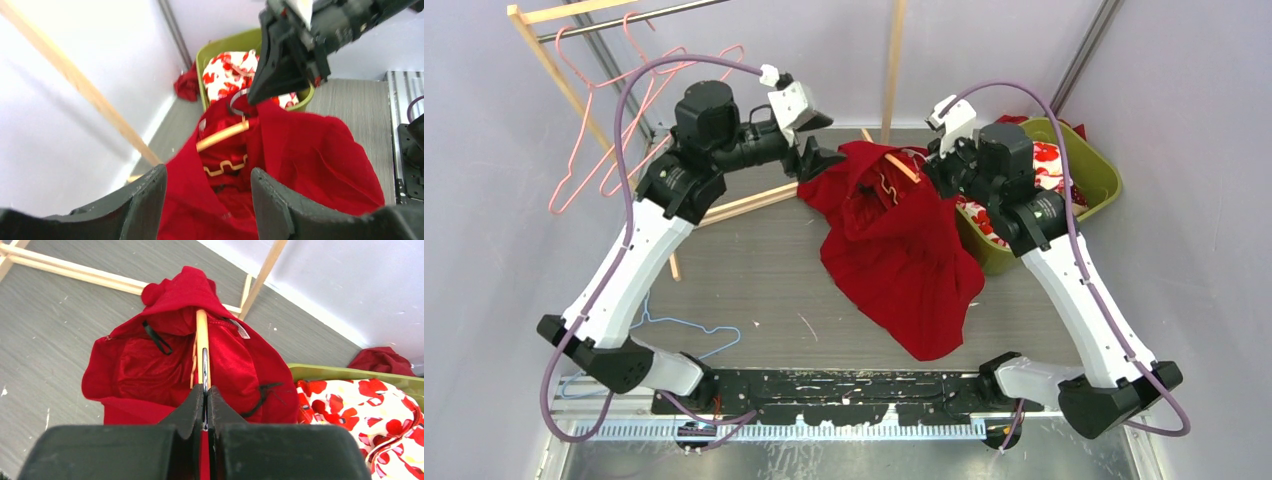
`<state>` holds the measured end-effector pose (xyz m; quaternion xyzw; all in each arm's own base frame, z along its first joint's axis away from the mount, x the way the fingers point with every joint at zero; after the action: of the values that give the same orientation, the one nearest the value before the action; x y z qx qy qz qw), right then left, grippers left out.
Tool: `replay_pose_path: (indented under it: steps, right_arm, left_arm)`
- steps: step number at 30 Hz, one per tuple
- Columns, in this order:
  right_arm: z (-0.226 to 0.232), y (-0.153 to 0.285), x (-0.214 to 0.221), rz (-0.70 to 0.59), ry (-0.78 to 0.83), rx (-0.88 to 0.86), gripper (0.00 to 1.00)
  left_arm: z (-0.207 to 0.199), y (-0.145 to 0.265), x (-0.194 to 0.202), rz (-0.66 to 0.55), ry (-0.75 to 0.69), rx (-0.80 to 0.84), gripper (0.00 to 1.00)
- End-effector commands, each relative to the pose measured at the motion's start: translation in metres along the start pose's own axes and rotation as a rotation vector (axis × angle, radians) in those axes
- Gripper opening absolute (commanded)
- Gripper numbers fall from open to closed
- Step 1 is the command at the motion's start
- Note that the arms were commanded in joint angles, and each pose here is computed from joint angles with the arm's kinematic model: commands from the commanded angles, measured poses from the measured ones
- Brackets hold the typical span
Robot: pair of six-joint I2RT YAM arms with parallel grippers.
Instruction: Remove the skirt from the hanger
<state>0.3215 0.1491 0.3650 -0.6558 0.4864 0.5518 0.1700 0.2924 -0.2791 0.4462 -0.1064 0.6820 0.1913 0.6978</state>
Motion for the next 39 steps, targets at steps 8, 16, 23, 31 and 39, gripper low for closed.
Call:
replay_pose_path:
  steps: [8, 16, 23, 31, 39]
  right_arm:
    - [0.014, 0.055, -0.075, -0.248, 0.014, -0.057, 0.01]
    - [0.022, 0.068, -0.084, -0.272, 0.023, -0.085, 0.01]
    - [0.039, 0.072, -0.089, -0.267, 0.052, -0.151, 0.01]
    - [0.045, 0.083, -0.092, -0.264, 0.062, -0.182, 0.01]
    - [0.044, 0.097, -0.108, -0.303, 0.065, -0.188, 0.01]
  left_arm:
    - [-0.053, -0.055, 0.024, -0.021, 0.000, 0.459, 0.58]
    - [-0.077, -0.057, 0.046, 0.023, 0.070, 0.580, 0.55]
    - [-0.078, -0.063, 0.048, 0.021, 0.048, 0.570, 0.54]
    - [-0.073, -0.073, 0.052, 0.032, 0.040, 0.565, 0.55]
    - [-0.068, -0.089, 0.081, 0.085, 0.097, 0.571, 0.55]
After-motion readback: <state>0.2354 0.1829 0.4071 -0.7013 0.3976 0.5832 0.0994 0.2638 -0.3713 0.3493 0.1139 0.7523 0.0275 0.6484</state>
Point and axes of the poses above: each gripper's point midway between its finger pads, its own y axis back along the fingers, its own z axis along the line the jaws close on, x = y × z, the point moved 1 cm from there along y, back along the fingers, and after that the axes turned 12 degrees about y, right-handed, at the moved point
